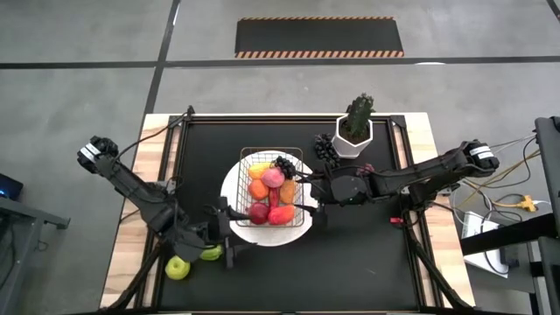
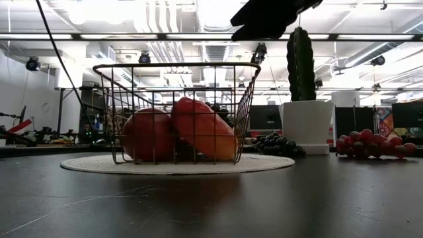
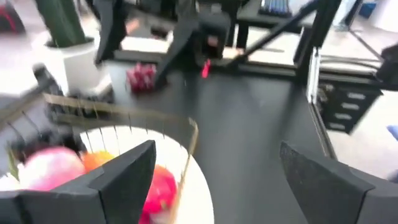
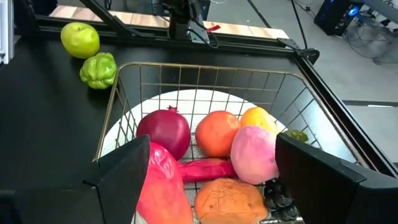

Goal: Build produce basket
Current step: Put the chayote into the wire basket

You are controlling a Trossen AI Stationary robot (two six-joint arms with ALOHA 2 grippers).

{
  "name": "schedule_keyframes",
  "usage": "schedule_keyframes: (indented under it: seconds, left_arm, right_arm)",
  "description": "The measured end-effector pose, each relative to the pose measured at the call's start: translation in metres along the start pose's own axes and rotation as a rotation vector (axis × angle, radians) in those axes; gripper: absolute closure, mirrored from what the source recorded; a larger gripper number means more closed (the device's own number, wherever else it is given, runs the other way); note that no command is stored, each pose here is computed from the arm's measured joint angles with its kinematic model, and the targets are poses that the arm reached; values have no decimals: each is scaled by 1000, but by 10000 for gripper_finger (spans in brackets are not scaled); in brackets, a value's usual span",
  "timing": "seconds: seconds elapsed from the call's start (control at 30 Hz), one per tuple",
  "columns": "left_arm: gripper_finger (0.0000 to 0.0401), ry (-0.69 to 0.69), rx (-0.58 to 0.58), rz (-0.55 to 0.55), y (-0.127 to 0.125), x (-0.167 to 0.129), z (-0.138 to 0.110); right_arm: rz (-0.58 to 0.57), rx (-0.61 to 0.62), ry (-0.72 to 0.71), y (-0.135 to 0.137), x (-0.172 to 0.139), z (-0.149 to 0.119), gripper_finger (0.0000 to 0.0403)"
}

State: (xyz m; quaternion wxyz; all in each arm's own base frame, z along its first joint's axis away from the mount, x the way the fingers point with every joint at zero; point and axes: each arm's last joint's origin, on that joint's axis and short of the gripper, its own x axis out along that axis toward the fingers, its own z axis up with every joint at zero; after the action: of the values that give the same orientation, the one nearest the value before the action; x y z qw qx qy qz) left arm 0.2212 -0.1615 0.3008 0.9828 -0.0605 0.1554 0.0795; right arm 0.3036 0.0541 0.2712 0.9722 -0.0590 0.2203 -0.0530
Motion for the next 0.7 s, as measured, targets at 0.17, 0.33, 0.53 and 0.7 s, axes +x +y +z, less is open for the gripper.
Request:
schedule_keyframes:
  seconds: [0.17,0.33,0.53,0.7]
  left_arm:
    - [76,99,-99,-29,1,-2,-5]
    - [77,270,-115,-53,-6,2,-10]
    - [77,706,-106,-61,-23,12,-24]
    - [77,1135,-139,2,-32,10,-46]
  right_arm:
    - [0,0,4,0,1,-1,76]
    - [0,0,5,0,1,-1,76]
    - [0,0,6,0,1,-1,76]
    - [0,3,15,0,1,-5,76]
